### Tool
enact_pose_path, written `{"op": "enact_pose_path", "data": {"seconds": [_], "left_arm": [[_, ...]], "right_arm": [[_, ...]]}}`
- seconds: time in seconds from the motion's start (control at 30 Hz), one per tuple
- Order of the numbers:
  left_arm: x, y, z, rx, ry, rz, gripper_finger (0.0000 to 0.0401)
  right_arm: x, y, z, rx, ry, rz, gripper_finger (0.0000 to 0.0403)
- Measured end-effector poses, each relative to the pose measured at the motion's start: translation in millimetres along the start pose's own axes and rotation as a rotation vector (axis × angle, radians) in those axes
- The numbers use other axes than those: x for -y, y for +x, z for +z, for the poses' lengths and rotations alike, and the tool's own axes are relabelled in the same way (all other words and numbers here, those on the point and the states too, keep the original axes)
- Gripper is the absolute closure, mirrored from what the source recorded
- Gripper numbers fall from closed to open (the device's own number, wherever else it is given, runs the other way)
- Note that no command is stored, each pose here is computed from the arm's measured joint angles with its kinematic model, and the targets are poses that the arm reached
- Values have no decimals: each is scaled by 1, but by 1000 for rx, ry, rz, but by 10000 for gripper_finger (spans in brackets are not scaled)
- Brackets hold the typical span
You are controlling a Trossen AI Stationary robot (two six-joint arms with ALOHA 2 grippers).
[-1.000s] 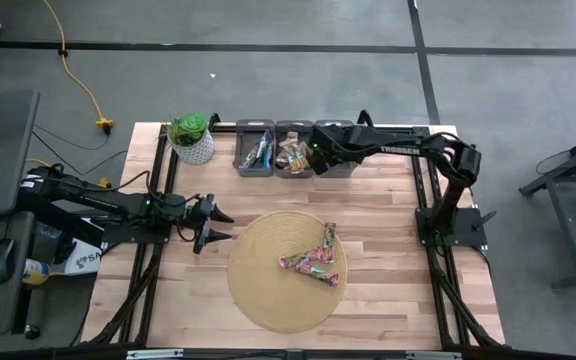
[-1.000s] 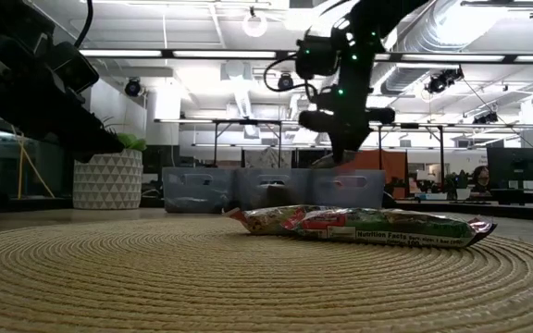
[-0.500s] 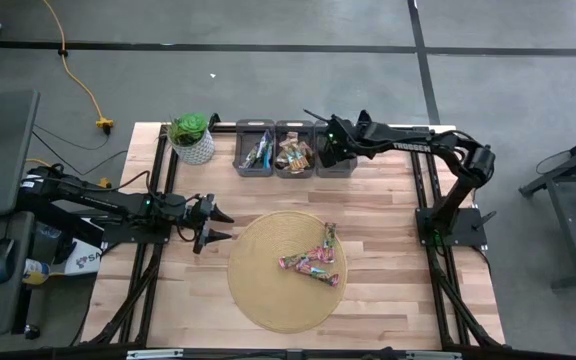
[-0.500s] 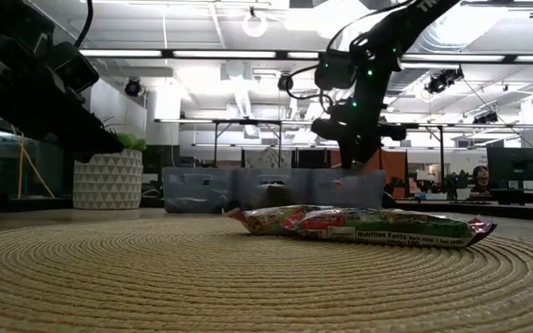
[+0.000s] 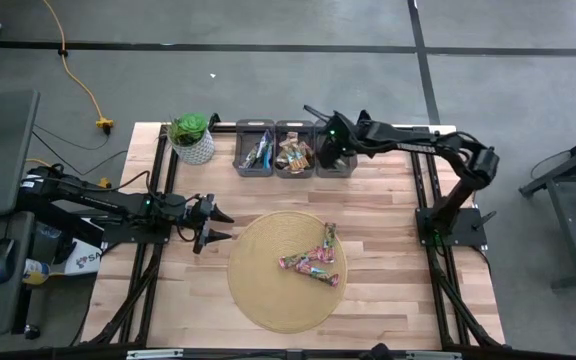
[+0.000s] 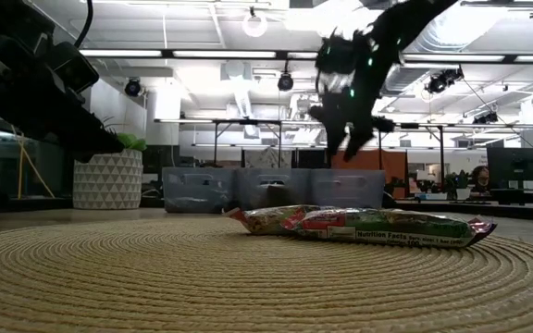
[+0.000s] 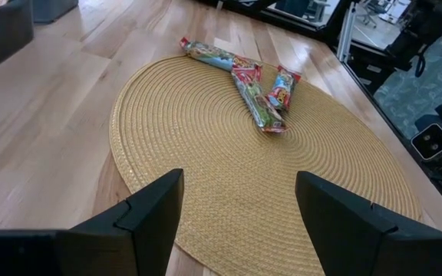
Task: Pick and place Granola Bars by type
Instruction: Put the red granola bar into the right black bin
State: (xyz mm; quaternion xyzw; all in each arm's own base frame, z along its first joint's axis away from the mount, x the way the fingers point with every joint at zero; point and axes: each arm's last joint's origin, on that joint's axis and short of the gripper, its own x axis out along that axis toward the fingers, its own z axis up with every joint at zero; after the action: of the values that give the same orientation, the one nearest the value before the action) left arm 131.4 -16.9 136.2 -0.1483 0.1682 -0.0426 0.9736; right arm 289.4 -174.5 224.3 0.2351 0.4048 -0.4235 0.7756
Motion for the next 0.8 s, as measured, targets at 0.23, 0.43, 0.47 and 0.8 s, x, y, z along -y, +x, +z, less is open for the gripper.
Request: {"op": "enact_pose_path", "data": {"seconds": [0.23, 0.43, 0.47, 0.8], "left_arm": [[0, 0, 0, 0, 0, 0, 153], [0, 0, 0, -1, 0, 0, 153], [0, 0, 0, -1, 0, 1, 153], [0, 0, 0, 0, 0, 0, 153]], "right_arm": [[2, -65, 15, 199, -62, 194, 203], [-6, -132, 3, 323, -241, 431, 203], [-8, -142, -1, 340, -255, 465, 202], [-43, -195, -52, 149, -50, 726, 203]]}}
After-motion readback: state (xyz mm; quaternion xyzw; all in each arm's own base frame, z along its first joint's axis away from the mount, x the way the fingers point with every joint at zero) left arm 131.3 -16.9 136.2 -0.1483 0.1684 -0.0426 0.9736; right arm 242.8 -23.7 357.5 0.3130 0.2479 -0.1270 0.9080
